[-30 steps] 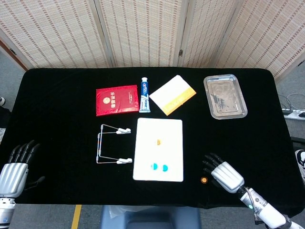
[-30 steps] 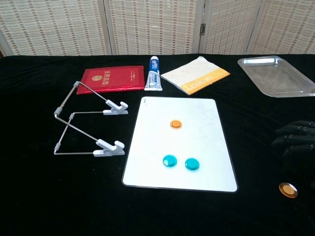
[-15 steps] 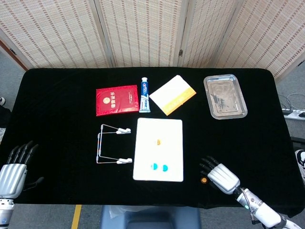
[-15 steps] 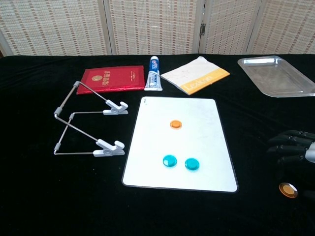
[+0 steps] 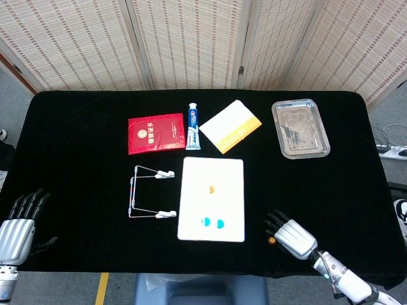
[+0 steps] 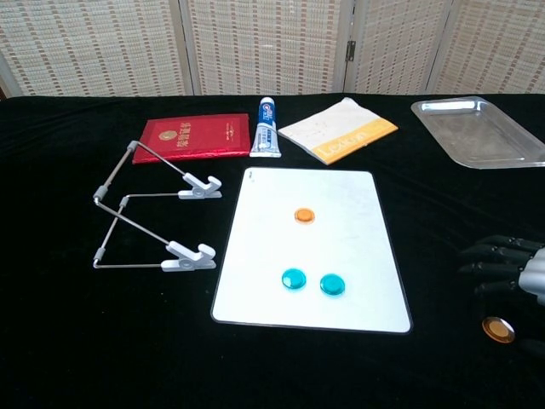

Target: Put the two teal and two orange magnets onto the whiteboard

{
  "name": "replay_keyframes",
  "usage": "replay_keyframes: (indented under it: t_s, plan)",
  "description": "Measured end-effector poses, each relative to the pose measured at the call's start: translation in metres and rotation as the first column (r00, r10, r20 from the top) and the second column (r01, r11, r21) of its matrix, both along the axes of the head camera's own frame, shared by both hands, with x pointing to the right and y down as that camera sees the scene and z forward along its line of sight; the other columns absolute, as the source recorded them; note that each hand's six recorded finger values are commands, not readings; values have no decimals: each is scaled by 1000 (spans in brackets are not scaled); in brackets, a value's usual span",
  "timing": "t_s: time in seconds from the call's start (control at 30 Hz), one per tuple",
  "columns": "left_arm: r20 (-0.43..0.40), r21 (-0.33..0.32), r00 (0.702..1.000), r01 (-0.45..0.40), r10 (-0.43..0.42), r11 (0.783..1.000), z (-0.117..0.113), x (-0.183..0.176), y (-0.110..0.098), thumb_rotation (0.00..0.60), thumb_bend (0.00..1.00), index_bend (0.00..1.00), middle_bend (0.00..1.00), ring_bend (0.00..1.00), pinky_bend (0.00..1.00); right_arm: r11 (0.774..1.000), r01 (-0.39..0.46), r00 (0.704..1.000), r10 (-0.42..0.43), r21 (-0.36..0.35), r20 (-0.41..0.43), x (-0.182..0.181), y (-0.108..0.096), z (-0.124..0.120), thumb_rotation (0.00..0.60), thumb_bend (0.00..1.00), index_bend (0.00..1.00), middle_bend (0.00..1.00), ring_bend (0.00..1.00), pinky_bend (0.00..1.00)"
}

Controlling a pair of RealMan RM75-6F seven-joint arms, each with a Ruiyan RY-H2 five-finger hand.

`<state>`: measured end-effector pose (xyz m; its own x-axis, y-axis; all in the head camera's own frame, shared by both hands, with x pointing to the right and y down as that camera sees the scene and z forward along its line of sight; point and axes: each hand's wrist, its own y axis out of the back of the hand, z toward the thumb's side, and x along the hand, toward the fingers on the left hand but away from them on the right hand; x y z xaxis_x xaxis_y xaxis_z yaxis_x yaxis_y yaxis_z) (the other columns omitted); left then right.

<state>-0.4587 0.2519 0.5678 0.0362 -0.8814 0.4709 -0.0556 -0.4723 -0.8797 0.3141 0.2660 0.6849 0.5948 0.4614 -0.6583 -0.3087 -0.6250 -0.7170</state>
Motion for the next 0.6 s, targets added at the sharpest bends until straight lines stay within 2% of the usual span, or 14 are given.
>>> replay_keyframes:
  t_s: [0.17,0.37,0.6]
  plan:
    - [-1,-1,1000,2,-2,1000,0,-1,0,600,173,0,0,0,0,1000,7,1000,-7,-1,0,-2,1,1,600,446,401,197,13,0]
    - [-2,-4,1000,3,-3,1000,1,-1,1,600,173,0,0,0,0,1000,-3,1000,3,5,-6,0,0,1,600,446,534,240,28,0]
    - [-4,-4,1000,3,-3,1000,2,-1,1,600,173,0,0,0,0,1000,-16,1000,16,19,-1,0,-3,-1,600,445,561,257,36,0]
